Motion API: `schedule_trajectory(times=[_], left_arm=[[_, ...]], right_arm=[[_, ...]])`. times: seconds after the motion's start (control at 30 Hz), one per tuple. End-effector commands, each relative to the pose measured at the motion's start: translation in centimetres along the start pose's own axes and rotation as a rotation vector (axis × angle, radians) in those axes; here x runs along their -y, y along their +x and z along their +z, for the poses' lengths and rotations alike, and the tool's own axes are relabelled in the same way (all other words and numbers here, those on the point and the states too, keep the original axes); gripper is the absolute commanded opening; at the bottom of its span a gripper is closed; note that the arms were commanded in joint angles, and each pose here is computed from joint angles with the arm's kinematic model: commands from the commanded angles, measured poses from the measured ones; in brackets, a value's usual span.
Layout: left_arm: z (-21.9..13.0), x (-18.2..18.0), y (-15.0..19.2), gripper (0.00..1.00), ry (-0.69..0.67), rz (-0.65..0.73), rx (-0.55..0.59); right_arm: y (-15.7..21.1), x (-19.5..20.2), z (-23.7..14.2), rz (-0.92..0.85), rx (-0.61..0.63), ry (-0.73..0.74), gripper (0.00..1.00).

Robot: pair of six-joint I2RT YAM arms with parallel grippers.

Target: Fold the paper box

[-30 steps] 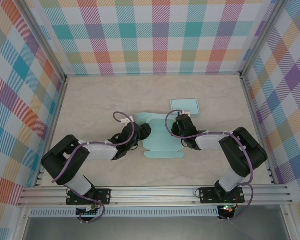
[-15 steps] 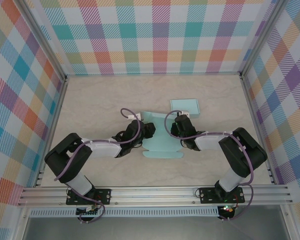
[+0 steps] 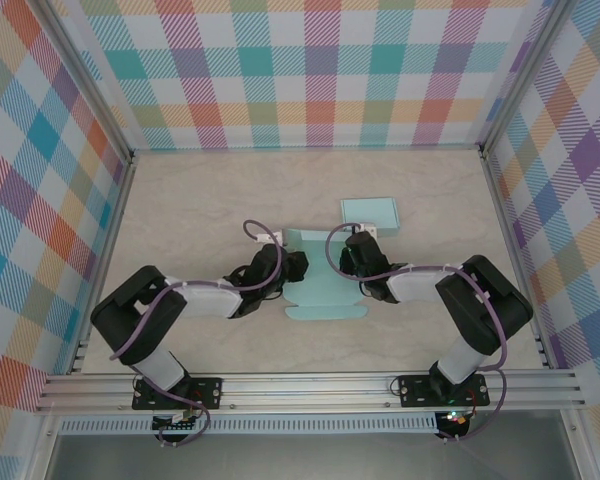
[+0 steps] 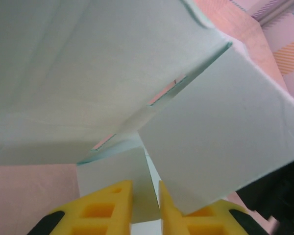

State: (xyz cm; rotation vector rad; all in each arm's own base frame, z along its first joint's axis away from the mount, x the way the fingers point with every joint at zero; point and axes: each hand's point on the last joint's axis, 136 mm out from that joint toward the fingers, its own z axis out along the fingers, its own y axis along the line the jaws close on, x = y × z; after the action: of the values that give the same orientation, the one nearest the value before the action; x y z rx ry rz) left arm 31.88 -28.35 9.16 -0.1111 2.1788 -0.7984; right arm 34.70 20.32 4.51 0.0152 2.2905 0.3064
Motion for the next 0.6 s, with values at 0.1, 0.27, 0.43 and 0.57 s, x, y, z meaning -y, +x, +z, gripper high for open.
schedule_trajectory(times=[0.1,0.27,0.43,0.57], left_arm=[[-5.4,3.1,-0.1,0.31,0.135,0.153,-0.068],[-10.1,3.8,-2.1,0.32,0.158,0.188,-0.011],[-14.2,1.9,-6.7,0.32,0.032,0.238,0.193],[-15.1,-1.8,-10.1,0.27,-0.169,0.23,0.284]], right_arm=[[0.8,-0.1,0.4,0.002,-0.034,0.017,0.0],[0.7,-0.3,0.3,-0.003,-0.033,0.012,0.0],[0.6,-0.6,0.0,-0.004,-0.033,-0.013,0.0],[0.6,-0.6,-0.3,-0.008,-0.029,-0.023,0.0]])
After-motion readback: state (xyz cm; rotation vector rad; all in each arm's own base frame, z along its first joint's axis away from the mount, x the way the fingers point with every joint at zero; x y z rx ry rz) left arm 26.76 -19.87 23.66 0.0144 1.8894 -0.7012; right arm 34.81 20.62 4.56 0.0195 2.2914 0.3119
